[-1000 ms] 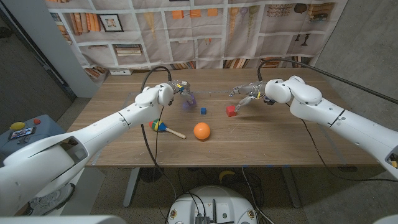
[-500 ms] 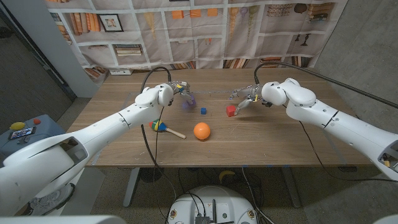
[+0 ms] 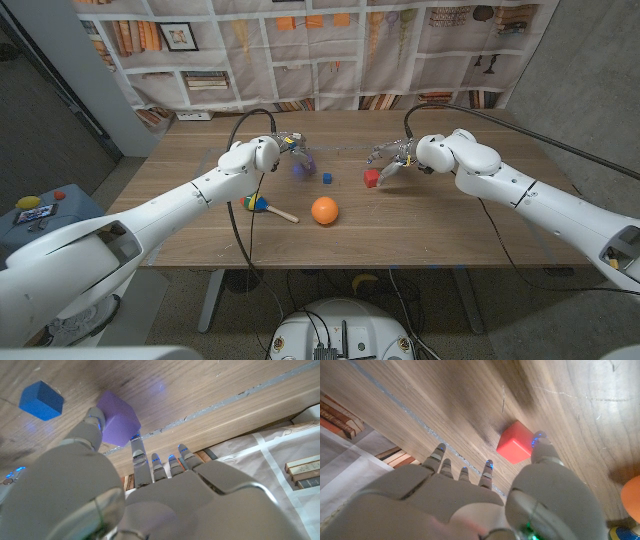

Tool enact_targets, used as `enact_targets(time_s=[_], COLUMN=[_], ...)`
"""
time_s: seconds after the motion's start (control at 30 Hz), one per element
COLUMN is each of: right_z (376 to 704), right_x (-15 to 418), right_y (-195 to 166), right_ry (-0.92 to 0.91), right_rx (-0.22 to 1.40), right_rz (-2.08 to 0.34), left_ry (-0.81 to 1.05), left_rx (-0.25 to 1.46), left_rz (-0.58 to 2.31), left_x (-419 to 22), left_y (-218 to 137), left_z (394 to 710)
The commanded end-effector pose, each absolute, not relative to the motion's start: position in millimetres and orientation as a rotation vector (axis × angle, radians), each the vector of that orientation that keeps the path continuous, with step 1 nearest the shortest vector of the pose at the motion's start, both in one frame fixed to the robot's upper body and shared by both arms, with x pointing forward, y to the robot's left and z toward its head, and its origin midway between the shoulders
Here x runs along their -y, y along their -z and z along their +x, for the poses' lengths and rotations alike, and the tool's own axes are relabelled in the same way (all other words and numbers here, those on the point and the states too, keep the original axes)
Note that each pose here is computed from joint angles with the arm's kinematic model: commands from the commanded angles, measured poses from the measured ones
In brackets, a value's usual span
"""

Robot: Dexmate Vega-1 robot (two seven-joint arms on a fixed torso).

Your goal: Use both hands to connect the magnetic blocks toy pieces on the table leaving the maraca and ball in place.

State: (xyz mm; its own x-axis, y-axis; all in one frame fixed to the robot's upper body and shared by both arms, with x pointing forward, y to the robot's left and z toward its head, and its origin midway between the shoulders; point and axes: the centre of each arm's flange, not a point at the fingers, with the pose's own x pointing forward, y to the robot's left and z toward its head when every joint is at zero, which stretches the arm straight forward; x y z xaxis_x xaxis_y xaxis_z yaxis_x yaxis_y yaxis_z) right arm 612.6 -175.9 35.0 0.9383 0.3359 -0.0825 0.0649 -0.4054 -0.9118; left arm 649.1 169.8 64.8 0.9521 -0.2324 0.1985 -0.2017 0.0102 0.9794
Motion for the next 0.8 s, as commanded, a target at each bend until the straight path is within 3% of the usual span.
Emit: enact_targets(time_s=[0.03, 0.8], right_z=[613.5, 611.4], right_x=[170.1, 165.6], right_y=[-29.8, -20.2], right_ry=[-0.259, -0.164], right_rx=[0.300, 0.394], right_rz=[-1.988, -1.965], left_ry=[0.032, 0.027], left_rx=[0.341, 0.342], left_rz=[1.573, 1.580], left_x=[-167.3, -167.1], left_y=[-61.1, -61.5], left_z=[649.4, 648.0])
